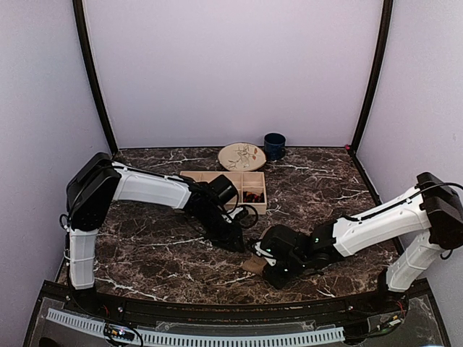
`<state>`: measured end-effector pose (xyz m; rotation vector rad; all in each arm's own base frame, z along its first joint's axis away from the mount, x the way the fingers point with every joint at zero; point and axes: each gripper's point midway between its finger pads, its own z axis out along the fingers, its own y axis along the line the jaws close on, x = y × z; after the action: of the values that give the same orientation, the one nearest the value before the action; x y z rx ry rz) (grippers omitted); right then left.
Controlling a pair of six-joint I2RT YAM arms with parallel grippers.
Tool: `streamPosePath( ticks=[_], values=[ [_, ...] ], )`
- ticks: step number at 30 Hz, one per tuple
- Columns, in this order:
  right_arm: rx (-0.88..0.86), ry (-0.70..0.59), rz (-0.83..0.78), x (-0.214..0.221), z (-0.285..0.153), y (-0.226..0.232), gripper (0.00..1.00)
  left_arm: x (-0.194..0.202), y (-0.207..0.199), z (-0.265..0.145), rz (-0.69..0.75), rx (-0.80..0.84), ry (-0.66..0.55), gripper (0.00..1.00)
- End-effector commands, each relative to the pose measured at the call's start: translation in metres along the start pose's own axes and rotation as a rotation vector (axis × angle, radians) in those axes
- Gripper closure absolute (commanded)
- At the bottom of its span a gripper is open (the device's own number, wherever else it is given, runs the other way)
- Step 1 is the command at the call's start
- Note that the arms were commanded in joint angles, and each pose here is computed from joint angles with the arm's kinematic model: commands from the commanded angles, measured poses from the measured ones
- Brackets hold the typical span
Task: Roll the socks
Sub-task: Roll the sock at the center of the board.
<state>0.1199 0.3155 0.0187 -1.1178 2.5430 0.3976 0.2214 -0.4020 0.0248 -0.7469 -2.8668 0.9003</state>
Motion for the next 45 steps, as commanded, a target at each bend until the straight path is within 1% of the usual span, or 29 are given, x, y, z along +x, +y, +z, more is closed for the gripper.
streamPosePath(
  ticks=[1,5,10,15,19,28,34,37,45],
  values=[
    [-0.055,0.065,0.057,0.016,0.001,0.001,0.94,0.016,0.051,0.007,-0.081,-0.190,0.019,0.66],
    [-0.106,0.079,0.119,0.019,0.000,-0.001,0.93,0.016,0.047,0.002,-0.071,-0.173,-0.003,0.66],
    [-0.184,0.098,0.206,0.021,0.002,-0.006,0.94,0.015,0.033,-0.008,-0.029,-0.108,-0.054,0.66],
    [-0.296,0.101,0.306,0.016,0.000,-0.007,0.94,0.016,0.017,-0.019,0.043,-0.039,-0.099,0.66],
    [-0.374,0.116,0.376,0.015,-0.001,-0.008,0.94,0.015,-0.001,-0.025,0.134,-0.013,-0.125,0.66],
    [-0.548,0.113,0.498,0.005,-0.010,-0.005,0.94,0.014,-0.042,-0.019,0.305,0.031,-0.135,0.65],
    [-0.645,0.123,0.558,0.001,-0.015,-0.002,0.94,0.012,-0.055,-0.021,0.354,0.064,-0.162,0.65],
    [-0.684,0.114,0.586,-0.004,-0.018,-0.002,0.94,0.013,-0.061,-0.020,0.378,0.087,-0.155,0.64],
    [-0.718,0.156,0.626,0.002,-0.013,-0.004,0.95,0.018,-0.073,-0.018,0.412,0.149,-0.143,0.63]
  ],
)
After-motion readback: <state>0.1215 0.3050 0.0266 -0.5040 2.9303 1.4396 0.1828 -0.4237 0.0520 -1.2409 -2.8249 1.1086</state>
